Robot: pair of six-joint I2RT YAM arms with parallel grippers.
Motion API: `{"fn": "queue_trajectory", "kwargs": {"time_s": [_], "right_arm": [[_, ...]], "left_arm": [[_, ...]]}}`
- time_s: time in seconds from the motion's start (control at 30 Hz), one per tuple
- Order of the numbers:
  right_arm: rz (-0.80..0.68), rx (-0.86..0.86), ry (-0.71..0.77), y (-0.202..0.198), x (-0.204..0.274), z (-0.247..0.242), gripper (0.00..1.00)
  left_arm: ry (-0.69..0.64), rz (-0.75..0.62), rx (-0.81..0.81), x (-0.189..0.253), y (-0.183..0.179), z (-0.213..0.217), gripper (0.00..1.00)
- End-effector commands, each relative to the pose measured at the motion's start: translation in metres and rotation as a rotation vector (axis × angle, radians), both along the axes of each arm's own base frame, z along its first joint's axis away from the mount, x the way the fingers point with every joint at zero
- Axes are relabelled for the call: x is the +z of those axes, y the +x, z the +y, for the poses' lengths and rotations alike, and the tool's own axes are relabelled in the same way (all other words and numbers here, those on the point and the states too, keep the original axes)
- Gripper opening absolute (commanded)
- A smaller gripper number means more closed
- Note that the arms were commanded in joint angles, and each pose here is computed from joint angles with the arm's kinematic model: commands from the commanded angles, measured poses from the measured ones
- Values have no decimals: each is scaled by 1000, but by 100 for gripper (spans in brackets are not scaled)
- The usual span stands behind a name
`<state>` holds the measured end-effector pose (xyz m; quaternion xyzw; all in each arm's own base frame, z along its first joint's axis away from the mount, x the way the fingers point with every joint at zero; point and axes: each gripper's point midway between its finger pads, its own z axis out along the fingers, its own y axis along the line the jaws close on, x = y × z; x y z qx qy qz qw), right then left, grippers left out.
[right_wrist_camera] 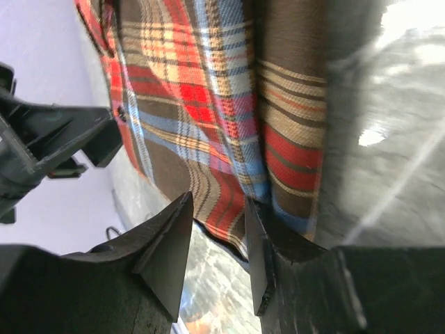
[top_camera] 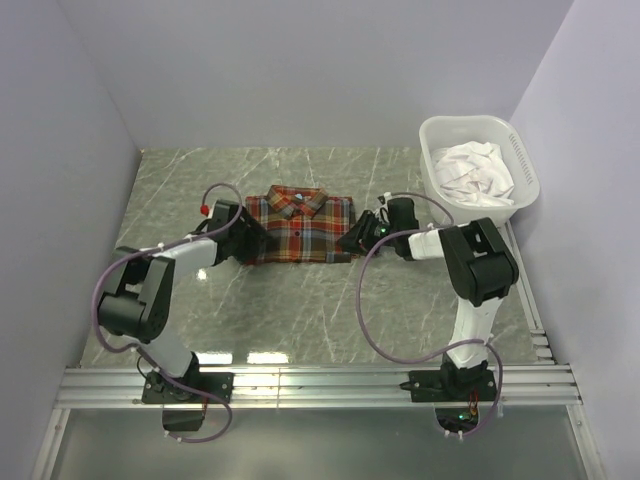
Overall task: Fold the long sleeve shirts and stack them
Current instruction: Fold the shirt, then neatly place the folded shirt to the corner
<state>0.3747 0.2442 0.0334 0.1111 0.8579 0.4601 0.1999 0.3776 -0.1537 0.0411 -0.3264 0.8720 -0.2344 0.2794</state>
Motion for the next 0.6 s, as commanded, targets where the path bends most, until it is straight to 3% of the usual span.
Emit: {"fn": "queue_trajectory", "kwargs": {"time_s": [0.0,0.17,0.23,0.3,0.57], "right_arm": [[-70,-74,-112,9,19,-23,44],[-231,-155,-231,9,92,-47,48],[-240,-175,-283,-1,103,-57,55],[-242,-215,-351,-12,120,-72,73],[-345,-249,-323,-57,160,-88,84]], "left_arm": [[-34,-34,81,28,-5,16,71],[-145,-89,141,70,-24,3,98],[-198,-105,169,79,-35,-11,99],[-268,-122,192,84,-41,-25,99],[-344,-141,283,61,-62,-68,98]]}}
